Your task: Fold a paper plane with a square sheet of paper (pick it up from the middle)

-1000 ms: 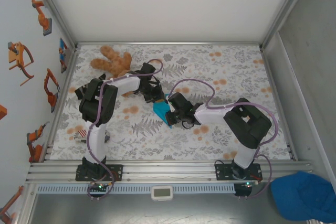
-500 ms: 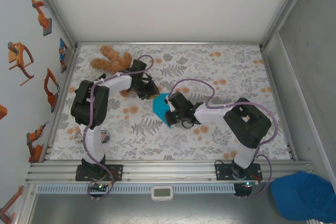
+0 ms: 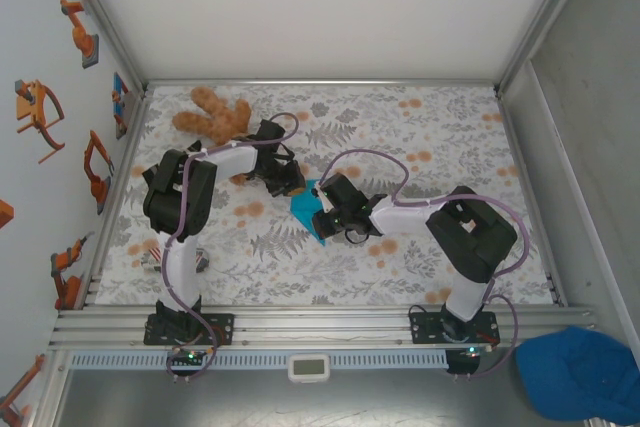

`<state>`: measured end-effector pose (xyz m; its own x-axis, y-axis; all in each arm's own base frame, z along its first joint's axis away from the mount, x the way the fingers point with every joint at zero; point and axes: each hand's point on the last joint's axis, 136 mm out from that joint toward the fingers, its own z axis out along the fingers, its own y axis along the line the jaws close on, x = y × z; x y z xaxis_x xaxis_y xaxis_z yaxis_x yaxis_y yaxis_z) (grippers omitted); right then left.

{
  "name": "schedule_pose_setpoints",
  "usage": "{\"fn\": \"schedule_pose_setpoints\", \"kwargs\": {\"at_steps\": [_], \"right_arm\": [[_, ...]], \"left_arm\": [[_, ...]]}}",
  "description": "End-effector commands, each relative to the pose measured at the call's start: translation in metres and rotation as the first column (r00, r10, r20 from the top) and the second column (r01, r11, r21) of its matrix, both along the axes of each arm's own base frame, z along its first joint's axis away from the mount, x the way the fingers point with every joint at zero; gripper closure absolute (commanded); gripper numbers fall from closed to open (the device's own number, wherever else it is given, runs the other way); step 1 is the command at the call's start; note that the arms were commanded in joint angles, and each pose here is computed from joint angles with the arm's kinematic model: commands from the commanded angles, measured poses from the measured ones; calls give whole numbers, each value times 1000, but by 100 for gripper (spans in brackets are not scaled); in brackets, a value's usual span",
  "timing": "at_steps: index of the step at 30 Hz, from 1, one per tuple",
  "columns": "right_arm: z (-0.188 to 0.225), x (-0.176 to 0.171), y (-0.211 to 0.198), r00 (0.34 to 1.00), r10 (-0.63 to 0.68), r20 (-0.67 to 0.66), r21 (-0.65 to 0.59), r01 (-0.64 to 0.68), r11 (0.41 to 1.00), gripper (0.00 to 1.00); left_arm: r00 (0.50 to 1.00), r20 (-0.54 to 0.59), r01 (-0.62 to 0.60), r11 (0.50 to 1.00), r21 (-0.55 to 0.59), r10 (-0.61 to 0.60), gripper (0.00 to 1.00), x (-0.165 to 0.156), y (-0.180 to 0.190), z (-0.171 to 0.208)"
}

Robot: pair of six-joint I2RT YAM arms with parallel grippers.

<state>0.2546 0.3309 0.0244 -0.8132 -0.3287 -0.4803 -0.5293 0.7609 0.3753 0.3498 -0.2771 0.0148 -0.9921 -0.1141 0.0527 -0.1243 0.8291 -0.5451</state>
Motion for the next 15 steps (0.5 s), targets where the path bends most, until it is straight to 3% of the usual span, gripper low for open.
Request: {"fn": "schedule_pose_setpoints", "kwargs": {"at_steps": [1, 15], "right_arm": [[2, 6, 5, 1000, 9, 7, 2, -9, 1000, 100], [-4, 5, 4, 1000, 12, -7, -15, -12, 1000, 100]], "left_arm": [[999, -41, 21, 999, 45, -19, 89, -10, 4, -13], [999, -38, 20, 999, 42, -19, 89, -9, 3, -12]]}}
